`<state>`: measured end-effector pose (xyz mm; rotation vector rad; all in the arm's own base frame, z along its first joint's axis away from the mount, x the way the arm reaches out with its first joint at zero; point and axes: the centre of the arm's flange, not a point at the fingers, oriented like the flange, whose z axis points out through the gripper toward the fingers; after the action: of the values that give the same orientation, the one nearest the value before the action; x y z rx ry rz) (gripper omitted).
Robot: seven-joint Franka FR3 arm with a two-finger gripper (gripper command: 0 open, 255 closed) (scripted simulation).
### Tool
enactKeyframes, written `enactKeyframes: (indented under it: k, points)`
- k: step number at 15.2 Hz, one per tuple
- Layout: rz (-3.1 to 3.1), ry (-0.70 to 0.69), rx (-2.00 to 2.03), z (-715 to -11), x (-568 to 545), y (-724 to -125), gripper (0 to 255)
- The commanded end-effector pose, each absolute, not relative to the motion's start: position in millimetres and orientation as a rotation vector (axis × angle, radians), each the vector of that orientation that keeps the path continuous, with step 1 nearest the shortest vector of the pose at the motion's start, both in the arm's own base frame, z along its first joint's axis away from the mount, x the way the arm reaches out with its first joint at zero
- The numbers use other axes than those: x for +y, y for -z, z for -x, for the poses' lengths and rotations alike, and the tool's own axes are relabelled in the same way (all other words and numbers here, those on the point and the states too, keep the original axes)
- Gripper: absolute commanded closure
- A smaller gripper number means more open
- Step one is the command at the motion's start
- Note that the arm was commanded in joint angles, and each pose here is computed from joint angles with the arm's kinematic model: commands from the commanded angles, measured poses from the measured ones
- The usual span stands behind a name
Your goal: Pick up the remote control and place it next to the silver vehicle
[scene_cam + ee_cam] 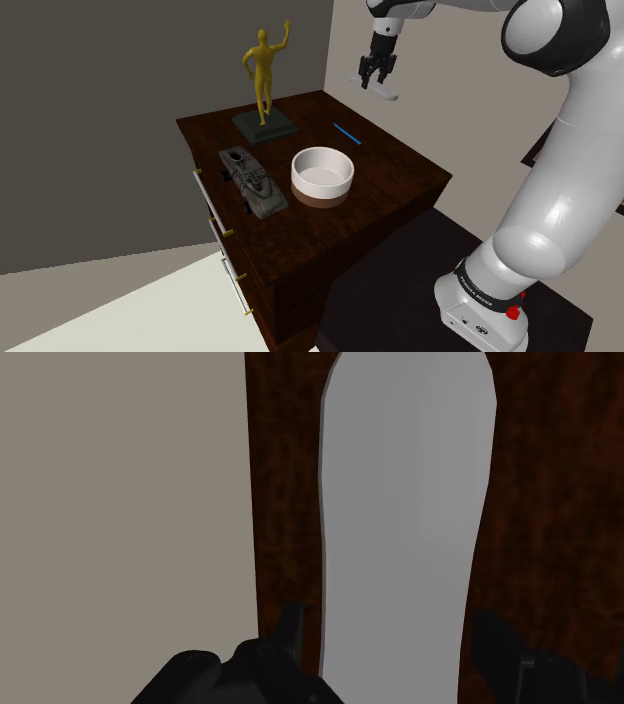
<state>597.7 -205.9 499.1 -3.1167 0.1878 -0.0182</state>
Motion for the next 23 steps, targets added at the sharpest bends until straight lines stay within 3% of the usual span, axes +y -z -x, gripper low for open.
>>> enactKeyframes:
  k: [1,23]
  points:
    - [3.117,0.019,0.188,-602.3,-186.4,-500.6,255]
    - [3.117,0.019,0.188,-658.5,78.2,-492.1,255]
